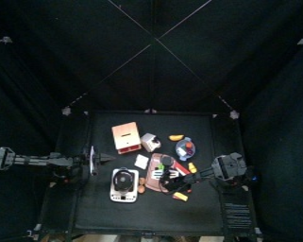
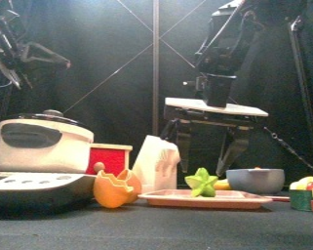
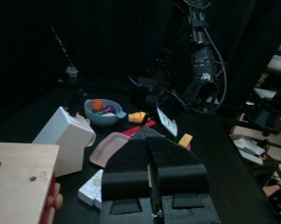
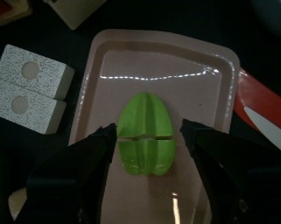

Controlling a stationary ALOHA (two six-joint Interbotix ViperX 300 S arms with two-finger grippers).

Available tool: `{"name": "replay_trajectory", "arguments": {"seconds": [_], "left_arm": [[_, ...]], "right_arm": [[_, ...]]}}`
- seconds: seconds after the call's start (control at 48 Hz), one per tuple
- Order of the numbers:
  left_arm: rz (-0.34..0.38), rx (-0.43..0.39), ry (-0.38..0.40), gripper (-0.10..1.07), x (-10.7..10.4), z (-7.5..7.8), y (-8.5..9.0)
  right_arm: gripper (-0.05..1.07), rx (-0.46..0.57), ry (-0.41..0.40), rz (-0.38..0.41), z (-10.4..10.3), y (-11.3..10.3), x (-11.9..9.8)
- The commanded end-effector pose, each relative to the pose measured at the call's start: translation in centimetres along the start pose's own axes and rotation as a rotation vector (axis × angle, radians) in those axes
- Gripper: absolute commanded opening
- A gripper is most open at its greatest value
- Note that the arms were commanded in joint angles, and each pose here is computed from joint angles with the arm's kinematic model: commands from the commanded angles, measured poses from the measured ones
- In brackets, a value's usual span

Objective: Grab knife

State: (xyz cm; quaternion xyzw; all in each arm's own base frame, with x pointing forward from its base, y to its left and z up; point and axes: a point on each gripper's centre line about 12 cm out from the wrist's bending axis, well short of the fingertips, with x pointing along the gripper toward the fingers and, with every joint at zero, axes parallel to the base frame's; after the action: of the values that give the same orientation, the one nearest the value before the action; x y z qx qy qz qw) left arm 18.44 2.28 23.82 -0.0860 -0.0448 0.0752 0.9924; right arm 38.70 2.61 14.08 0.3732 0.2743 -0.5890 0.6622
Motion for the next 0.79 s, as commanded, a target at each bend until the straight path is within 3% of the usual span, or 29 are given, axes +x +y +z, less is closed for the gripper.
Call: {"name": "replay_trajectory", "arguments": {"seconds": [0.0, 0.188, 0.417, 0.771], "left_arm": [[-0.001, -0.002, -0.018, 0.08, 0.2, 0.5, -0.1], [-0.012, -0.005, -0.001, 0.09, 0.3, 0.5, -0.3], [-0.02, -0.001, 0.057, 0.09, 0.7, -0.1, -0.6], [-0.005, 0.005, 0.081, 0.09, 1.7, -0.1, -0.5]], "right_arm": [[0.92, 0.025, -0.015, 0.043, 1.4, -0.1, -3.0], [0.92, -0.03, -0.043, 0.074, 1.5, -3.0, -6.5], [0.91, -0.146, 0.031, 0.128, 0.1, -9.5, -8.9], [0.9, -0.241, 0.228, 0.153, -1.2, -18.3, -6.4]]}}
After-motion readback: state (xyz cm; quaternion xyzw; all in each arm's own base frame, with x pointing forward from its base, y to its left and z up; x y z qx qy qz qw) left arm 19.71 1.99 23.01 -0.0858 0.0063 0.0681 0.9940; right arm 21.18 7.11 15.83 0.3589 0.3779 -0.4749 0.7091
